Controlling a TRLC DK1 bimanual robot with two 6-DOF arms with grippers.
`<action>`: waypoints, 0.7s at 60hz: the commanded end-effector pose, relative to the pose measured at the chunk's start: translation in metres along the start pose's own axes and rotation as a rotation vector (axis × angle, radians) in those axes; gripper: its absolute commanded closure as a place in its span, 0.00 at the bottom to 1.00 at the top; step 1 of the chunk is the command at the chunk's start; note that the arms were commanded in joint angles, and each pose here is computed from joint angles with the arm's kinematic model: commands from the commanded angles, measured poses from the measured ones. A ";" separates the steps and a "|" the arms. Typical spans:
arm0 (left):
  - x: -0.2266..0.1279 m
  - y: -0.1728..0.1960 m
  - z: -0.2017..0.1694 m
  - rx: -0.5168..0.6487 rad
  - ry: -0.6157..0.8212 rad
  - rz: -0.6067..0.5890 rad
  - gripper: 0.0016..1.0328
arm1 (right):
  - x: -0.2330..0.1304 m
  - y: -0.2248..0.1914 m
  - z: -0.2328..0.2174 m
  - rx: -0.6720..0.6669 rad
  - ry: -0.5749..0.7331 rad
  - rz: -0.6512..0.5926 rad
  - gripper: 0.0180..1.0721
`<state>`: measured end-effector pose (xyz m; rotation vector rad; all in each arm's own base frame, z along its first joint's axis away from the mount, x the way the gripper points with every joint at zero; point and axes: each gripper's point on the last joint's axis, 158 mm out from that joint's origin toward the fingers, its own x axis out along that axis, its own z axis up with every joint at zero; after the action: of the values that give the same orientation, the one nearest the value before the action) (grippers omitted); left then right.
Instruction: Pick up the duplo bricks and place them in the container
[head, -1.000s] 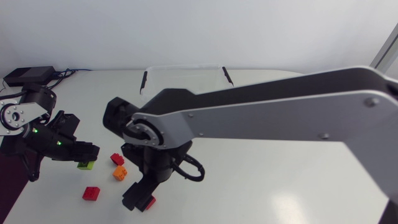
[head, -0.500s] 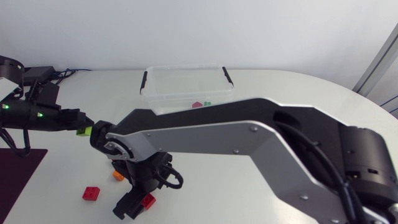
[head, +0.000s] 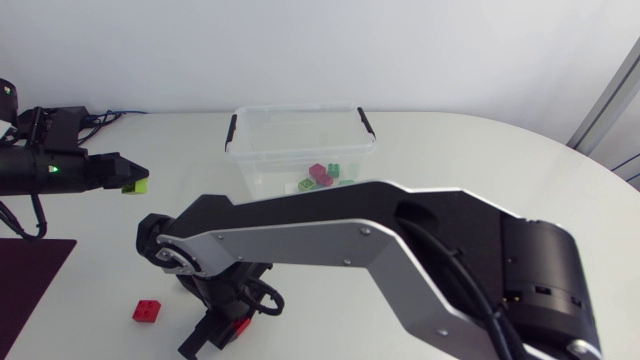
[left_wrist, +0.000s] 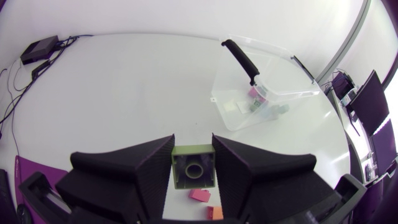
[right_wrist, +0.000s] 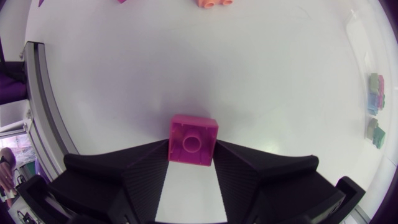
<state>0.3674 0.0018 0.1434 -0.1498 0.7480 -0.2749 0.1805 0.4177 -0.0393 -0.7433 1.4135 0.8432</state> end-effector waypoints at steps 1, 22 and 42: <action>-0.008 -0.007 0.021 -0.002 -0.063 -0.017 0.79 | 0.006 0.000 0.002 0.023 0.006 -0.007 0.79; 0.030 -0.084 0.077 0.042 -0.193 -0.207 0.79 | -0.061 -0.050 0.003 0.081 -0.158 -0.078 0.80; 0.085 -0.131 0.110 0.091 -0.198 -0.311 0.79 | -0.158 -0.132 -0.010 0.255 -0.368 -0.110 0.80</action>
<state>0.4648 -0.1332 0.1944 -0.1828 0.5229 -0.5636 0.2834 0.3461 0.1013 -0.4518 1.1346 0.6797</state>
